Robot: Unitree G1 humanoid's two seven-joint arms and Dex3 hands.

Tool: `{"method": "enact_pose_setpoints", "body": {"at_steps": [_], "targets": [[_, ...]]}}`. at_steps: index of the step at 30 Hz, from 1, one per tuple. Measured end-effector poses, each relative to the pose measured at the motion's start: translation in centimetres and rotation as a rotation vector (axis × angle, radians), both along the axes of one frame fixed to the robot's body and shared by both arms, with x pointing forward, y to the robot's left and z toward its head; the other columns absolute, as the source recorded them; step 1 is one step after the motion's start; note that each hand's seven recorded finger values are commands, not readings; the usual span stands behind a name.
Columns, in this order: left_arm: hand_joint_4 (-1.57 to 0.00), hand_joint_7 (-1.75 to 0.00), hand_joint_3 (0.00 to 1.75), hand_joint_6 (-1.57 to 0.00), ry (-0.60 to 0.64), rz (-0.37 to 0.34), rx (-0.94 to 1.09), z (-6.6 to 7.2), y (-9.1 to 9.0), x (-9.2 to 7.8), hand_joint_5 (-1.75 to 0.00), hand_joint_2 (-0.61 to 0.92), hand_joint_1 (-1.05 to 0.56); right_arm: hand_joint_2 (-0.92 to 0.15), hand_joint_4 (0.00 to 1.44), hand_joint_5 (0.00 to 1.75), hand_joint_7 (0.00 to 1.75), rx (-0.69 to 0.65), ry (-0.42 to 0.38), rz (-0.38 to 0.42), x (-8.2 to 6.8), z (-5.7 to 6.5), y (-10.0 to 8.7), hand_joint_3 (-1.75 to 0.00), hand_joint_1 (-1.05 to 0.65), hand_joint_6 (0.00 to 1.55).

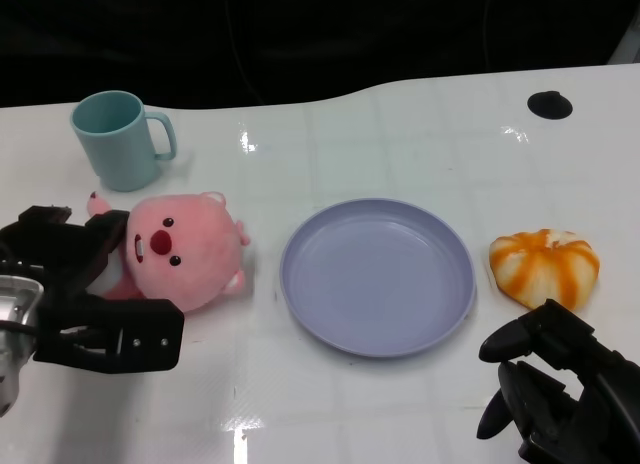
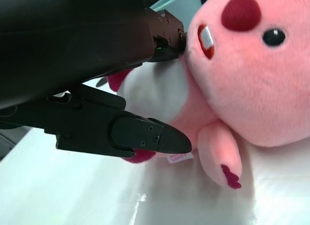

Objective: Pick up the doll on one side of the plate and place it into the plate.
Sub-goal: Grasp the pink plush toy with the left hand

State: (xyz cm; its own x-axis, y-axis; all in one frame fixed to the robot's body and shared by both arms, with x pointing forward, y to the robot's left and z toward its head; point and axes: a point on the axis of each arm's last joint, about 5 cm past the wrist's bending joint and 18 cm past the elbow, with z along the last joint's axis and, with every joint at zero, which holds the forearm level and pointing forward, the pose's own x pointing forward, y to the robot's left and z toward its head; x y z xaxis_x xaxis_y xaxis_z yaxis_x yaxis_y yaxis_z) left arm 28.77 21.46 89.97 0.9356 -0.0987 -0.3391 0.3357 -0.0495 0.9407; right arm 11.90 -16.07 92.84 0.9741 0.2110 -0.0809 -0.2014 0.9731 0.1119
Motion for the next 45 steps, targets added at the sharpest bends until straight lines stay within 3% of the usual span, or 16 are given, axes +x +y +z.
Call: {"method": "enact_pose_setpoints", "body": {"at_steps": [2,8,12,14,18,19,23,24,25,26,28,29,33,36,45], "targets": [[-0.07,-0.01,0.01,-0.13,0.0,-0.001,0.003,-0.2,0.0,0.3,-0.1,0.92,-0.72,-0.92,0.47,1.75,1.72,0.0,0.001,0.0,0.0,0.0,0.0,-0.64,-0.29,0.31],[-0.23,-0.03,0.0,-0.23,-0.002,0.014,-0.024,-1.2,-0.1,0.9,-0.12,0.9,-0.48,-0.92,0.47,1.75,1.72,-0.002,0.001,-0.002,0.0,0.0,0.0,-0.64,-0.3,0.31],[-0.38,-0.03,0.02,-0.4,-0.021,0.029,-0.067,-1.7,-0.1,0.9,-0.1,0.91,-0.43,-0.92,0.47,1.75,1.72,-0.002,0.002,-0.002,0.0,0.0,0.0,-0.63,-0.3,0.31],[-0.47,-0.05,0.01,-0.52,-0.039,0.031,-0.082,-2.0,-0.1,0.9,-0.1,0.89,-0.28,-0.92,0.47,1.75,1.72,-0.002,0.001,-0.002,-0.1,0.1,0.0,-0.63,-0.29,0.31],[-0.78,-0.05,0.0,-0.79,-0.083,0.031,-0.086,-2.3,-0.2,0.8,-0.14,0.88,-0.12,-0.92,0.47,1.75,1.71,-0.003,0.001,-0.002,-0.1,0.1,0.0,-0.63,-0.29,0.32],[-0.94,-0.07,0.0,-0.91,-0.094,0.032,-0.096,-2.4,-0.1,0.8,-0.2,0.88,-0.12,-0.92,0.47,1.75,1.71,-0.003,0.002,-0.002,-0.1,0.1,0.0,-0.63,-0.29,0.32],[-1.17,-0.07,0.01,-1.08,-0.122,0.047,-0.13,-2.7,0.1,0.5,-0.3,0.91,-0.17,-0.92,0.47,1.75,1.71,-0.003,0.002,-0.002,-0.1,0.1,0.0,-0.63,-0.3,0.32],[-0.98,-0.47,0.02,-1.01,-0.129,0.046,-0.131,-2.8,0.2,0.5,-0.93,0.91,-0.17,-0.92,0.47,1.75,1.71,-0.003,0.003,-0.002,-0.1,0.1,0.0,-0.63,-0.3,0.32],[-0.84,-0.91,0.03,-0.85,-0.137,0.044,-0.129,-2.9,0.2,0.4,-1.33,0.92,-0.19,-0.92,0.47,1.75,1.71,-0.004,0.004,-0.002,-0.1,0.1,0.0,-0.63,-0.3,0.32],[-0.77,-1.27,0.03,-0.73,-0.142,0.044,-0.128,-3.0,0.2,0.4,-1.57,0.92,-0.21,-0.92,0.47,1.75,1.71,-0.004,0.004,-0.002,-0.1,0.1,0.0,-0.63,-0.3,0.32],[-0.73,-1.49,0.05,-0.66,-0.141,0.044,-0.124,-3.1,0.2,0.3,-1.7,0.92,-0.22,-0.92,0.47,1.75,1.71,-0.004,0.005,-0.002,-0.1,0.1,0.0,-0.63,-0.3,0.32],[-0.74,-1.64,0.15,-0.61,-0.139,0.045,-0.123,-3.2,0.2,0.3,-1.73,0.92,-0.22,-0.92,0.47,1.75,1.7,-0.004,0.005,-0.002,-0.1,0.1,0.0,-0.63,-0.3,0.32],[-0.69,-1.63,0.3,-0.6,-0.132,0.062,-0.139,-3.3,0.2,0.2,-1.75,0.92,-0.2,-0.92,0.47,1.75,1.7,-0.004,0.005,-0.002,-0.1,0.1,0.0,-0.63,-0.3,0.32],[-0.74,-1.73,0.28,-0.56,-0.148,0.063,-0.157,-3.5,0.3,0.0,-1.75,0.91,-0.18,-0.92,0.47,1.75,1.7,-0.004,0.006,-0.003,-0.2,0.1,0.0,-0.63,-0.3,0.32],[-0.83,-1.75,0.28,-0.6,-0.239,0.042,-0.206,-4.0,0.2,-0.5,-1.75,0.91,-0.17,-0.92,0.47,1.75,1.7,-0.005,0.01,-0.006,-0.2,0.0,0.0,-0.63,-0.3,0.32]]}}
